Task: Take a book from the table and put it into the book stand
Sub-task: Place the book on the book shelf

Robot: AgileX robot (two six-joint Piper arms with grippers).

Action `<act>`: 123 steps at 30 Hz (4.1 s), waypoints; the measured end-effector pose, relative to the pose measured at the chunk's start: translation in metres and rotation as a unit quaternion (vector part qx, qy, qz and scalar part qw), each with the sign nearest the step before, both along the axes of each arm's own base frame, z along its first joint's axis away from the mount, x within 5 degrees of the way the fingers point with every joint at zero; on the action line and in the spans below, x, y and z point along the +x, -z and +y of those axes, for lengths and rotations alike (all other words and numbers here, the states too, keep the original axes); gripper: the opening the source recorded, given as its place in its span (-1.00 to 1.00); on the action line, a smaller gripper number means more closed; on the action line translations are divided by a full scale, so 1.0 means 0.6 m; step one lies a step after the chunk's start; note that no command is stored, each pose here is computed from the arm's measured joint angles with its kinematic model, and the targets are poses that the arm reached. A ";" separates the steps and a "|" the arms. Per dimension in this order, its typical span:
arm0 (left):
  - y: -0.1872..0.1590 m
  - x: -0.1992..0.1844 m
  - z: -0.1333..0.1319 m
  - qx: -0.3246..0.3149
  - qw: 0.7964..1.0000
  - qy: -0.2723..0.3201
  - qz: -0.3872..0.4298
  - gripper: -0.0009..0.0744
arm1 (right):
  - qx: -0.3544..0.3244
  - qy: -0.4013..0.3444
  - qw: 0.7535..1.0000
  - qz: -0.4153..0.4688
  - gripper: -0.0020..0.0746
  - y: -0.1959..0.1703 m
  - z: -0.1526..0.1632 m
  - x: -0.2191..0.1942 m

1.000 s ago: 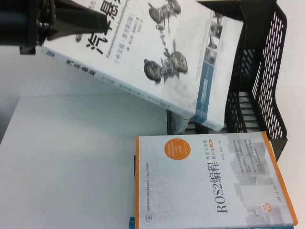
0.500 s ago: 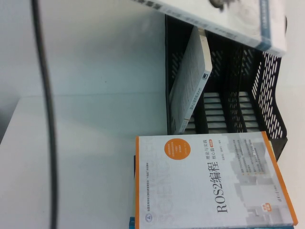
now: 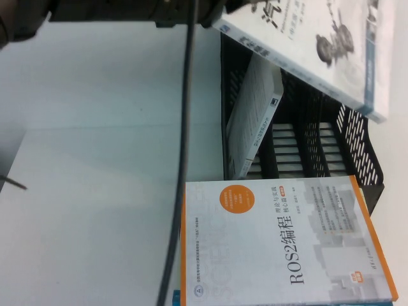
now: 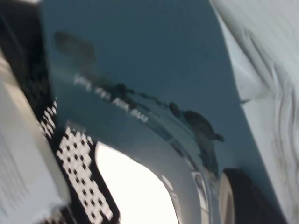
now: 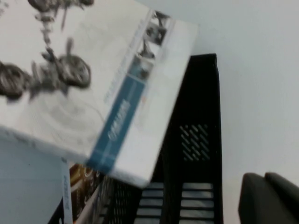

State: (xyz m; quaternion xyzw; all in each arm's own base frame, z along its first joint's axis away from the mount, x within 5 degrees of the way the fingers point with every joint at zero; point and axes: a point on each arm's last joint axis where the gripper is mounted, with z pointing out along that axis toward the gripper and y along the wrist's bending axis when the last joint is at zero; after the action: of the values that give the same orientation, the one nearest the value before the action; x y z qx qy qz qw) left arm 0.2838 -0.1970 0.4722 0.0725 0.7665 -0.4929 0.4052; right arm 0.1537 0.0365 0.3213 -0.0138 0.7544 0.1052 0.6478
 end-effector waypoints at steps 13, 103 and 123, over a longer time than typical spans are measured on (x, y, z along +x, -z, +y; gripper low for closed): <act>-0.081 -0.002 0.114 0.083 0.992 -0.095 -0.012 -0.68 | -0.006 -0.027 0.998 0.052 -0.92 0.063 0.006 -0.009; -0.053 0.008 -0.049 0.221 0.964 -0.140 -0.044 -0.68 | 0.006 0.067 0.992 0.109 -0.92 0.075 -0.006 0.035; 0.022 0.025 -0.124 0.323 0.932 -0.163 -0.025 -0.68 | 0.011 0.052 0.993 0.108 -0.92 0.075 -0.002 0.035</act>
State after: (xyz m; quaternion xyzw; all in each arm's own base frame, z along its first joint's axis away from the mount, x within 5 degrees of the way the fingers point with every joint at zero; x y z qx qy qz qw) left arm 0.2989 -0.2715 0.4588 0.0860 0.8755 -0.1436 0.4533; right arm 0.1746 0.0355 0.2765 0.0440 0.8185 0.0807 0.5671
